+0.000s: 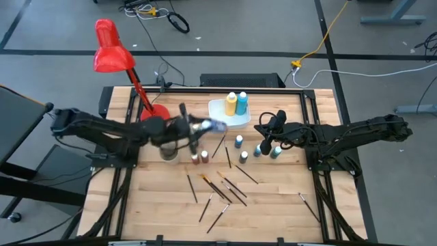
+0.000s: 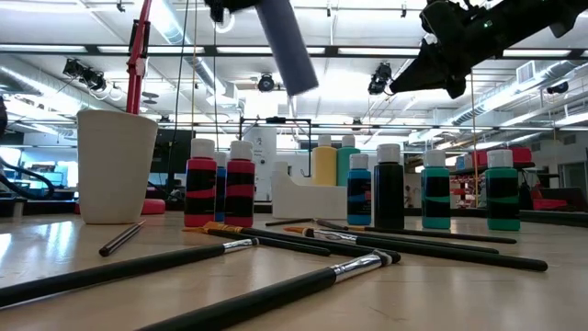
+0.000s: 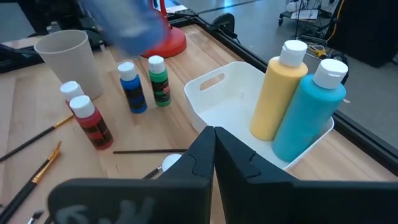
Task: Pick & Place Paint Supplies
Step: Put the large blue paint bottle into the white bin
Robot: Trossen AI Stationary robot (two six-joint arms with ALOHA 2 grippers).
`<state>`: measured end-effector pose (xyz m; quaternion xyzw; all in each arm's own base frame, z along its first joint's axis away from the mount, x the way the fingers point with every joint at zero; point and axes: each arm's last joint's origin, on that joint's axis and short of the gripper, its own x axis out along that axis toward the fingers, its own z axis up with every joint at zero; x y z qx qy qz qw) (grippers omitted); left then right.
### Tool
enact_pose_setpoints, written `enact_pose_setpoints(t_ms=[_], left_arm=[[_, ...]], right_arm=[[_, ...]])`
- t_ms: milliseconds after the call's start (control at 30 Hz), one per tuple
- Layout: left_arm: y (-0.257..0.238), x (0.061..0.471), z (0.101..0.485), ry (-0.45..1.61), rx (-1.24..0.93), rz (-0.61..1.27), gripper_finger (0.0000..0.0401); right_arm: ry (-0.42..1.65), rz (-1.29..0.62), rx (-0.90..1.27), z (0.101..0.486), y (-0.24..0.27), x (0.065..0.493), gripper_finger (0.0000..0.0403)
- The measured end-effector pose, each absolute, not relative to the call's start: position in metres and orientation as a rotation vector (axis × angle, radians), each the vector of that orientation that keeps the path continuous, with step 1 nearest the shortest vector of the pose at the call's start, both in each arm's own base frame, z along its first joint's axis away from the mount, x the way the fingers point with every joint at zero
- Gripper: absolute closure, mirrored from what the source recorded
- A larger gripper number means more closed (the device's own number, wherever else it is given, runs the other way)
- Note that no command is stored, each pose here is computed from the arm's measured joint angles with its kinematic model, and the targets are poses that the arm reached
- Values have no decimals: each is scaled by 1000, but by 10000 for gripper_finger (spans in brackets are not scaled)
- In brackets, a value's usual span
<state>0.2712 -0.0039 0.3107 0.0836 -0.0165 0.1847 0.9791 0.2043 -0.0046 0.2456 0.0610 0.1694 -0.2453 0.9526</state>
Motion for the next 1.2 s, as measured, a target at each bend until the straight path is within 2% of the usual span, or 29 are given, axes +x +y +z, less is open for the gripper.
enact_pose_setpoints(t_ms=[333, 667, 933, 1200], left_arm=[[77, 302, 264, 41, 116, 659, 271], [122, 312, 218, 133, -21, 699, 269], [132, 320, 191, 159, -87, 687, 274], [141, 341, 178, 197, -45, 689, 269]], right_arm=[[330, -490, 130, 247, -4, 205, 389], [328, -489, 131, 247, -4, 205, 389], [331, -416, 153, 248, -4, 206, 389], [301, -384, 167, 251, -3, 208, 389]])
